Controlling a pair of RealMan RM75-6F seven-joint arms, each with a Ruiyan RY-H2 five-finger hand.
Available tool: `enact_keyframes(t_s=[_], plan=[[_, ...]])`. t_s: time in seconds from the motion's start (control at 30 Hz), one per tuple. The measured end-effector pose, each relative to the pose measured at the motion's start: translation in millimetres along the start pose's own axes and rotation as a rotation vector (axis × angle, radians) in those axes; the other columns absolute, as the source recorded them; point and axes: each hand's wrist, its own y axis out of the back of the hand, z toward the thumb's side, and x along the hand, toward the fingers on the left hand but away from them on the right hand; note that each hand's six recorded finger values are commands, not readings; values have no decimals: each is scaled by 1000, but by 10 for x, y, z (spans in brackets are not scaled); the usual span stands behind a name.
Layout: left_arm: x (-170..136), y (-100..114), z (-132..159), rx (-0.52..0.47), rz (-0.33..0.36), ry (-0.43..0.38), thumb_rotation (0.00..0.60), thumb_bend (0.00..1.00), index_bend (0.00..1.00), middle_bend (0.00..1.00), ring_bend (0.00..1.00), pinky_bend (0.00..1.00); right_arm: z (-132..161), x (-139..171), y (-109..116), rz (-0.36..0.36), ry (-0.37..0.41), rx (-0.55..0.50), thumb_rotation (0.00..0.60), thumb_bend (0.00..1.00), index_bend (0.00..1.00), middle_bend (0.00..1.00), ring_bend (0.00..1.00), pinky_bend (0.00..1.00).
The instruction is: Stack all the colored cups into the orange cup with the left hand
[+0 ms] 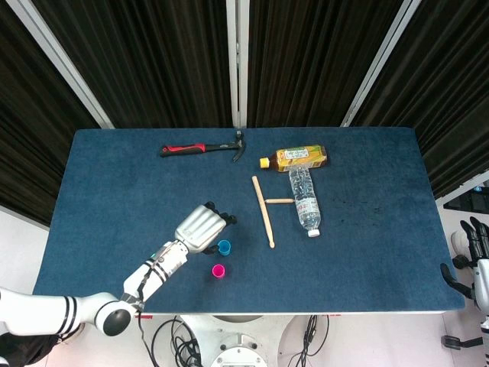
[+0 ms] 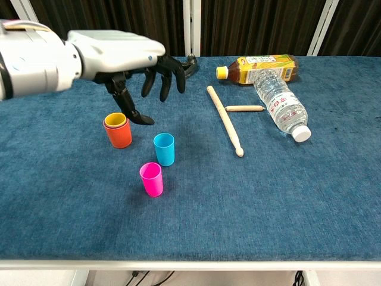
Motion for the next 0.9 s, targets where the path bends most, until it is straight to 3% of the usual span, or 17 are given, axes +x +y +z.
enact_keyframes(t_s=[0.23, 0.9], plan=[[49, -212, 35, 0, -44, -5, 600, 203, 296, 388, 454, 279, -37, -1, -15, 2, -5, -4, 600, 247, 0, 0, 0, 0], [137, -413, 54, 12, -52, -11, 600, 204, 310, 389, 451, 281, -59, 7, -14, 5, -7, -4, 600, 256, 0, 0, 0, 0]])
